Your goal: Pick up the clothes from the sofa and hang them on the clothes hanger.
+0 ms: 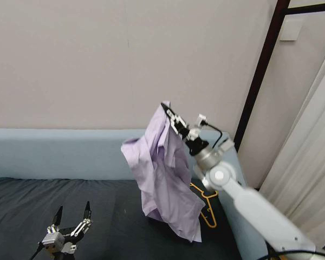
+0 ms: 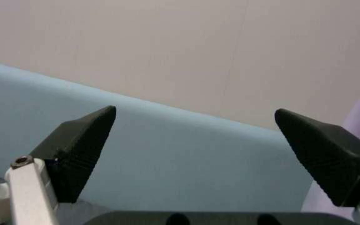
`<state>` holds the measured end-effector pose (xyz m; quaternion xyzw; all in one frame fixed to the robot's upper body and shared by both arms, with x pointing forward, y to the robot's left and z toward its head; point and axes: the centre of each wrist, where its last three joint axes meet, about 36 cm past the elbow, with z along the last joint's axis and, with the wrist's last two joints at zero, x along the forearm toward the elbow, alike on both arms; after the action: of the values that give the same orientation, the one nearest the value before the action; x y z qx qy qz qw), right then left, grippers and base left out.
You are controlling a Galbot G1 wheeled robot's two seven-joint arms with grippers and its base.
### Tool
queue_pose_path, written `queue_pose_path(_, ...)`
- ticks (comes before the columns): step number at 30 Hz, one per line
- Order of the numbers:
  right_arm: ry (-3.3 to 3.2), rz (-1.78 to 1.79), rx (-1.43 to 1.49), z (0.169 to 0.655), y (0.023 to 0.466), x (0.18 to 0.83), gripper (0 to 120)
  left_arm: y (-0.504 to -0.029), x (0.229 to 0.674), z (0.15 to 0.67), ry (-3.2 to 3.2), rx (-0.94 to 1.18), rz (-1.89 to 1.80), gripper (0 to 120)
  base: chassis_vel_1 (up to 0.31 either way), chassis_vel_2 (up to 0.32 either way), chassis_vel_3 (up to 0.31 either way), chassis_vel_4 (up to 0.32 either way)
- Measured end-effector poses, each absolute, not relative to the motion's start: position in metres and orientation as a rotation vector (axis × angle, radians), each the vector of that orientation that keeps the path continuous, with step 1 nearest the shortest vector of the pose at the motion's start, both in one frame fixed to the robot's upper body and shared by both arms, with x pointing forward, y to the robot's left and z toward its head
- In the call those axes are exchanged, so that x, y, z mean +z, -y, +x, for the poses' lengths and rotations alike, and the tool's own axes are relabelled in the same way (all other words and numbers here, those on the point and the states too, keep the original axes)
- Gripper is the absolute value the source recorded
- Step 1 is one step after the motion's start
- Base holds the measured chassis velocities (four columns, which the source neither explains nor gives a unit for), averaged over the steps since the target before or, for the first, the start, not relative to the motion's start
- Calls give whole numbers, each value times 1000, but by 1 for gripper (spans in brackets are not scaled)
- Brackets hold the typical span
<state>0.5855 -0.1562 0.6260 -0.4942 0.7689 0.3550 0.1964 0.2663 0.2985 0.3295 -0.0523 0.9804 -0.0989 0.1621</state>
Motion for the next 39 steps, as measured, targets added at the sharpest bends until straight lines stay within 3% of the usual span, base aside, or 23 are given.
queue_pose_path(9,-2108,-1331,1048,581,143,678,0,-300,320,277,-2805,-290,-138,100,0,0,0,0)
queue_pose_path(13,-2219,-1291,1068,553,145,639,0,-297,317,280,-2809,-302,-129,100,0,0,0,0)
queue_pose_path(18,-2659,-1137,952,485,188,480,0,-294,308,289,-2818,-314,-118,100,0,0,0,0)
queue_pose_path(19,-2659,-1137,952,485,188,480,0,-294,308,289,-2818,-314,-118,100,0,0,0,0)
queue_pose_path(24,-3195,-814,668,432,248,347,0,-286,302,298,-2829,-333,-95,100,0,0,0,0)
queue_pose_path(30,-3418,-512,492,429,285,288,0,-283,299,301,-2846,-341,-76,100,0,0,0,0)
queue_pose_path(35,-3452,-302,475,442,287,272,0,-278,297,301,-2857,-344,-63,100,0,0,0,0)
queue_pose_path(39,-3389,149,319,458,266,272,17,-275,298,300,-2860,-341,-53,100,0,0,0,0)
